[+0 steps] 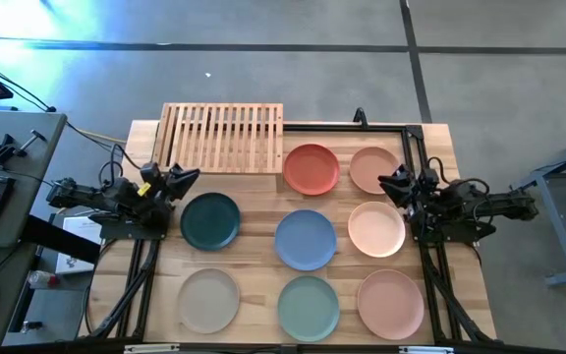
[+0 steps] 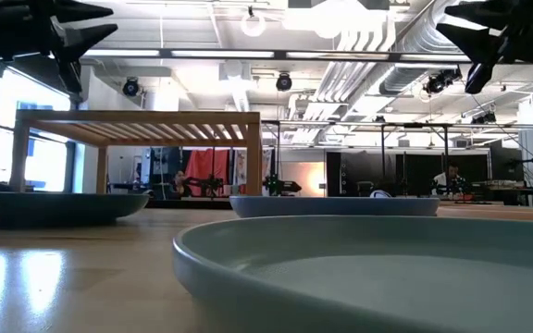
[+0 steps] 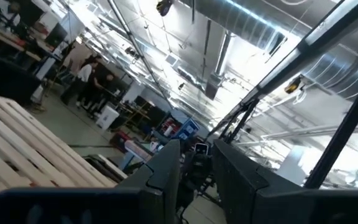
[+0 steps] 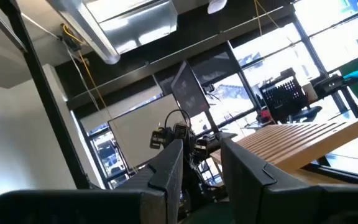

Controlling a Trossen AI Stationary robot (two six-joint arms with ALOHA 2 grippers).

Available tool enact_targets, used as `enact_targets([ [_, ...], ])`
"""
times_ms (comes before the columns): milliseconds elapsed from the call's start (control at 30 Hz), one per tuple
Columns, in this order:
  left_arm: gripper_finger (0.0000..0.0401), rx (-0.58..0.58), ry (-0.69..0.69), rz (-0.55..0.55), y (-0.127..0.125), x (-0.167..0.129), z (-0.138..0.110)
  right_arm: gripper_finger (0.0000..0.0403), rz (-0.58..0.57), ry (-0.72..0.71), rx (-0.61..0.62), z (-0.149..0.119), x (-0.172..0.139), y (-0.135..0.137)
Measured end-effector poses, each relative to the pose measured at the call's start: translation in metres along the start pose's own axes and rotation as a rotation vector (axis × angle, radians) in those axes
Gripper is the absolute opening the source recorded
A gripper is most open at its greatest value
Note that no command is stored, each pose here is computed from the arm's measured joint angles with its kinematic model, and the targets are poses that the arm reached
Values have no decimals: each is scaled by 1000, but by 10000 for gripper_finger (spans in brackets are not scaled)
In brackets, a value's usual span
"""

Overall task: Place and stack plates onto a shelf
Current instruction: Put the light blue plate on the shelf

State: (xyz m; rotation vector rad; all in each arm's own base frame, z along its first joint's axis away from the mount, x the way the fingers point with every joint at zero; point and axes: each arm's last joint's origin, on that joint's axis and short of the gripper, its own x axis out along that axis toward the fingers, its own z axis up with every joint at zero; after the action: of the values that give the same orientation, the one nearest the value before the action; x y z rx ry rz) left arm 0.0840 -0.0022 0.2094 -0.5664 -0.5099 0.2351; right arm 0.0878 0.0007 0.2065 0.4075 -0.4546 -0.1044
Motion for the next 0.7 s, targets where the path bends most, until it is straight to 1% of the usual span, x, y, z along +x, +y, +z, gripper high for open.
enact_targets([
  [167,83,7,-80,52,0,0,6,94,-6,-11,5,1,0,0],
  [267,83,19,-122,40,-4,0,15,94,-28,-64,16,5,0,0],
  [333,83,24,-151,31,-9,1,25,94,-50,-88,9,9,0,1],
  [533,83,89,-200,19,-28,10,57,94,-63,-112,-116,32,5,10],
  [700,83,169,-192,28,-44,23,74,94,-167,-29,-237,56,15,19],
])
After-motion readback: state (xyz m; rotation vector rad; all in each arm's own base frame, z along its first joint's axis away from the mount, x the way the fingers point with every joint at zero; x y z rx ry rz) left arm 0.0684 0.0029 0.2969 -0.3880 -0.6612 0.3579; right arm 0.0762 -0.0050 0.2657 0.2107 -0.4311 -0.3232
